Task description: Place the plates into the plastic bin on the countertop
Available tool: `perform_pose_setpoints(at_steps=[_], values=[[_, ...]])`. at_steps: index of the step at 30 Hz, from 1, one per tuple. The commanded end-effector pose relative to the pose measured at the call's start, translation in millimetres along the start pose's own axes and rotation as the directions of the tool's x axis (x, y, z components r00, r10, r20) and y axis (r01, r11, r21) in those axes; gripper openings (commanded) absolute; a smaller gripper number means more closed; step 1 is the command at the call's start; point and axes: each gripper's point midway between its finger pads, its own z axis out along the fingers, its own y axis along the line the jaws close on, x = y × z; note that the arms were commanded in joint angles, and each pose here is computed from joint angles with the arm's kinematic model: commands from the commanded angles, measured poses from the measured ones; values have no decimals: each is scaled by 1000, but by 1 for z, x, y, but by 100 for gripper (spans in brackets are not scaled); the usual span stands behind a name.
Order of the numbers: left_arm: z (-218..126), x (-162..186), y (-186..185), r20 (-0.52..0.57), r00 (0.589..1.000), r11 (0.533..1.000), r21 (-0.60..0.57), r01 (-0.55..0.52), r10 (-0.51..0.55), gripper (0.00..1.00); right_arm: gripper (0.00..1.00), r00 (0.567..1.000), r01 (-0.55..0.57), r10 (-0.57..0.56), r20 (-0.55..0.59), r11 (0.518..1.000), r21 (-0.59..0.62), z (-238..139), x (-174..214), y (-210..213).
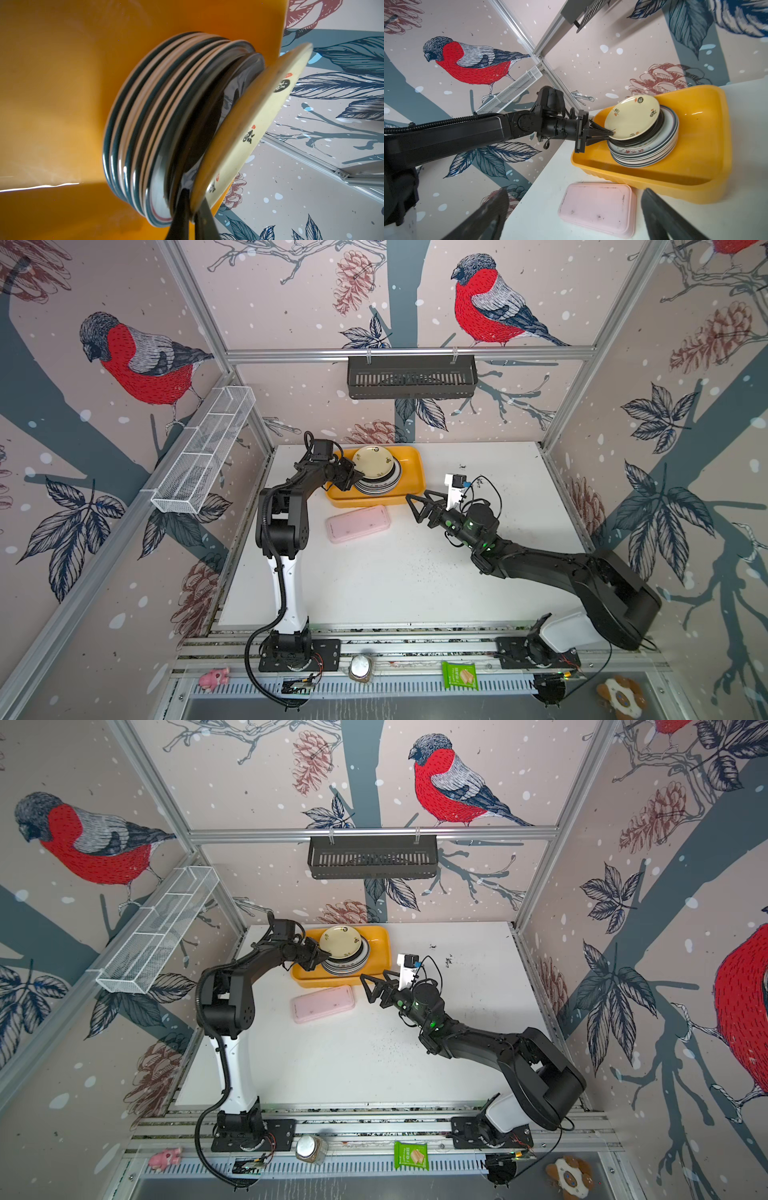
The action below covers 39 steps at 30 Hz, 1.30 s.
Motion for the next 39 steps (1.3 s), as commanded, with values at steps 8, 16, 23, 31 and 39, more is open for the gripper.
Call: perform_pose_setpoints(at_steps=[8, 16, 23, 31, 39], values=[[-1, 4, -4, 4, 999, 998, -33, -45, 45, 20, 100, 999, -12, 15, 34, 997, -79, 3, -7, 18], [0, 5, -3, 7, 998, 998, -39, -56, 56, 35, 100, 999, -17, 20, 32, 997, -78, 2, -7, 17], [-2, 7, -6, 13, 997, 997, -34, -74, 74, 43, 100, 999, -20, 23, 30, 997, -75, 2, -6, 16], [-10, 5, -8, 42, 993, 992, -64, -107, 110, 49, 99, 999, -28, 30, 22, 997, -71, 4, -3, 14], [-17, 5, -13, 64, 985, 982, -107, -153, 160, 54, 100, 999, -33, 34, 19, 997, -72, 5, -2, 13]])
